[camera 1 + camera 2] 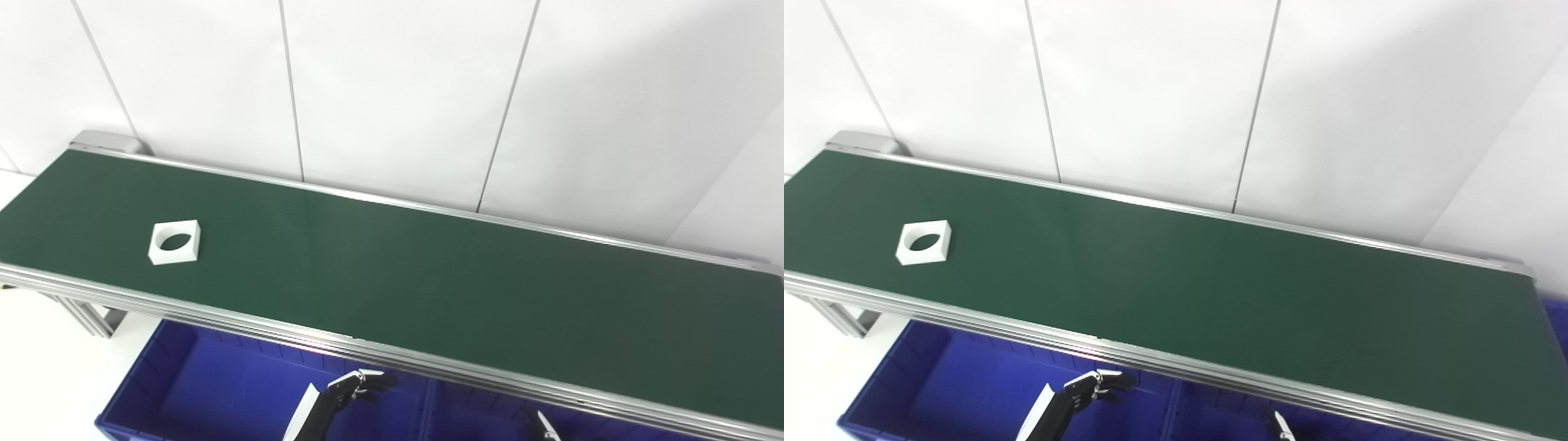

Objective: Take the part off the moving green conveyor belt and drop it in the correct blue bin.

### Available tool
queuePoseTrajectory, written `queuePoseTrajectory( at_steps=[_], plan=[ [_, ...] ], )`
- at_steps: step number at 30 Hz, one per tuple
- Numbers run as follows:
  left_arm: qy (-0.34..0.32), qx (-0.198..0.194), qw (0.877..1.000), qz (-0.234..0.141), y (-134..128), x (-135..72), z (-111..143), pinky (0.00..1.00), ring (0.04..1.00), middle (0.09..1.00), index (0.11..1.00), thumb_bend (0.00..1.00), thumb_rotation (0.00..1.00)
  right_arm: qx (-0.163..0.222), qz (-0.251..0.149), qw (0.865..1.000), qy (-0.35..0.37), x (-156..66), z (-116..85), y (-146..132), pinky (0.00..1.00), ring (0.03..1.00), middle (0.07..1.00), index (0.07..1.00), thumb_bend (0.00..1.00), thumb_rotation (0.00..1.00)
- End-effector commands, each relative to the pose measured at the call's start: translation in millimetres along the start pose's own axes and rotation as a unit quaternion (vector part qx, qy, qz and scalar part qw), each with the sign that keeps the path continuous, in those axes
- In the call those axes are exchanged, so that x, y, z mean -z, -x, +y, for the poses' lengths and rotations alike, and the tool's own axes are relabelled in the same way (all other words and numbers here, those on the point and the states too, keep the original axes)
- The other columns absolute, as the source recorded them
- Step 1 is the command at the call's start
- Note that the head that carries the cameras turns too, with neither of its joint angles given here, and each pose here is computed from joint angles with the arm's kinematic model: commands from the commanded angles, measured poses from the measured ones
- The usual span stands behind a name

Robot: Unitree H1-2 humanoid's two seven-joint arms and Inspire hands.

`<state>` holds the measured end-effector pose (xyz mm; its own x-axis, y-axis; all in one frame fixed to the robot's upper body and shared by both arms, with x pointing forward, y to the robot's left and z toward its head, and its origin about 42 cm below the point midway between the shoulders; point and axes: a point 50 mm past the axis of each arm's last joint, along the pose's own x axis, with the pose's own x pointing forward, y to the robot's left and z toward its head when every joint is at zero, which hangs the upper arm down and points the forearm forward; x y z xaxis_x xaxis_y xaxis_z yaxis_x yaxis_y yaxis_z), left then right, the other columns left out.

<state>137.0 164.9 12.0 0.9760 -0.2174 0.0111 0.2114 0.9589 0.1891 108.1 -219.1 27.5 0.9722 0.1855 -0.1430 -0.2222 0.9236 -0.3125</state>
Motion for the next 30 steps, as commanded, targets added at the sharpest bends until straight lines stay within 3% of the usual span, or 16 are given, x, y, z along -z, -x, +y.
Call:
queuePoseTrajectory(
  at_steps=[1,9,18,22,30],
  plan=[
    [0.012,-0.007,1.000,-0.027,-5,-9,3,0.65,0.724,0.744,0.674,0.94,0.25,0.010,-0.038,0.999,-0.001,-9,-4,-4,0.73,0.934,0.960,0.931,0.84,0.34],
    [0.032,-0.025,0.997,-0.069,-10,-34,11,0.62,0.705,0.729,0.661,0.96,0.26,0.009,-0.037,0.999,-0.011,-9,-4,-4,0.80,0.946,0.968,0.940,0.85,0.34],
    [0.018,-0.032,0.986,-0.165,-34,-77,37,0.63,0.710,0.750,0.714,0.96,0.27,0.010,-0.041,0.999,-0.007,-7,-3,-6,0.77,0.946,0.966,0.936,0.84,0.33],
    [0.019,-0.008,0.981,-0.194,-47,-93,58,0.66,0.751,0.791,0.750,0.99,0.27,0.008,-0.042,0.999,-0.010,-7,-3,-7,0.82,0.958,0.966,0.936,0.84,0.32],
    [-0.055,0.032,0.969,-0.238,-67,-122,96,0.71,0.821,0.840,0.816,0.96,0.30,0.011,-0.052,0.999,-0.013,-6,-3,-9,0.87,0.955,0.962,0.933,0.84,0.30]
  ],
)
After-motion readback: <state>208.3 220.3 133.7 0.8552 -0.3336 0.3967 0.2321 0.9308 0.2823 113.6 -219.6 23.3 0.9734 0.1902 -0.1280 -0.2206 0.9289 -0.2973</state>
